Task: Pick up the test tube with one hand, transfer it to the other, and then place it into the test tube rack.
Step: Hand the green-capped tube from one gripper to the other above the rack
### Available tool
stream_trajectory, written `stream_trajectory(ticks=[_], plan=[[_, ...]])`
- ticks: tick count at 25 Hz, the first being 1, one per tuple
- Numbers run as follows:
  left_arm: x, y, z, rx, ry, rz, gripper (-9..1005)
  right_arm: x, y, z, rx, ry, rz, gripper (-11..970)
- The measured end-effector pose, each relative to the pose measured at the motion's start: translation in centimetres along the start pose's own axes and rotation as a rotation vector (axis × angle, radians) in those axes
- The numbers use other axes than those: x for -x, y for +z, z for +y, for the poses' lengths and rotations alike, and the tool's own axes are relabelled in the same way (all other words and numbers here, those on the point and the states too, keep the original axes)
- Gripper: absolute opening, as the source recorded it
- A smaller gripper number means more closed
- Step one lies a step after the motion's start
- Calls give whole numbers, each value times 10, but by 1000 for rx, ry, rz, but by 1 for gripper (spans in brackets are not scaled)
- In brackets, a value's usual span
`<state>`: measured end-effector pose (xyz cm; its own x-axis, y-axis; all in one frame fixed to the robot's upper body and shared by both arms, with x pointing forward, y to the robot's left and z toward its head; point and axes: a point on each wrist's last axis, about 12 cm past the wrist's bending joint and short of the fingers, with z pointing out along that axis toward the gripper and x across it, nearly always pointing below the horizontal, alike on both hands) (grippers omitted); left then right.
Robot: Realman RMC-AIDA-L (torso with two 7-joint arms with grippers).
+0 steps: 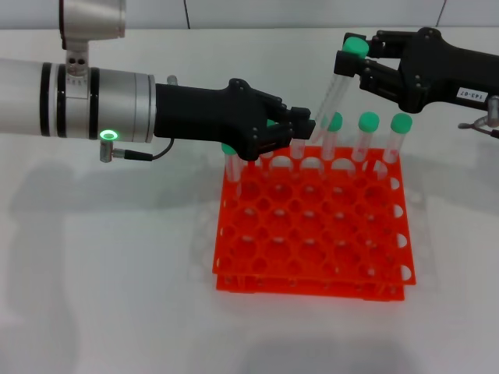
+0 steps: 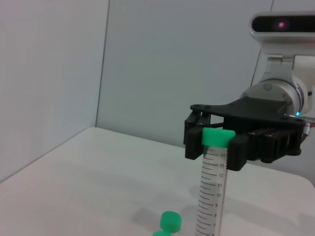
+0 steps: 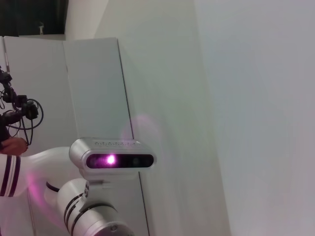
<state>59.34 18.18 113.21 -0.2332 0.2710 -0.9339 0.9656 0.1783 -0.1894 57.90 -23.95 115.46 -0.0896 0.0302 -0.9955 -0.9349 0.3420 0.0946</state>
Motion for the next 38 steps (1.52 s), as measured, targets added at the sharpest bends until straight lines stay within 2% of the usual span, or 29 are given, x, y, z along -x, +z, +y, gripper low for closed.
stream_trajectory(ticks=[5, 10, 16, 18, 24, 31, 38], plan=[[0, 0, 0, -5, -15, 2, 107, 0, 0, 0, 1, 0, -2, 270], [0, 0, -1, -12, -23, 4, 260, 1, 0, 0, 1, 0, -4, 266], [-1, 0, -2, -19, -44, 15, 275, 1, 0, 0, 0, 0, -5, 266], [-1, 0, -2, -21, -62, 19, 323, 0, 0, 0, 0, 1, -6, 266], [-1, -1, -1, -18, -103, 23, 555, 0, 0, 1, 0, 3, -7, 266], [1, -3, -1, -19, -121, 24, 725, -1, -1, 1, -1, 5, -7, 266], [3, -31, -4, 43, -123, 35, 859, -1, -2, 0, -8, 6, -10, 266]])
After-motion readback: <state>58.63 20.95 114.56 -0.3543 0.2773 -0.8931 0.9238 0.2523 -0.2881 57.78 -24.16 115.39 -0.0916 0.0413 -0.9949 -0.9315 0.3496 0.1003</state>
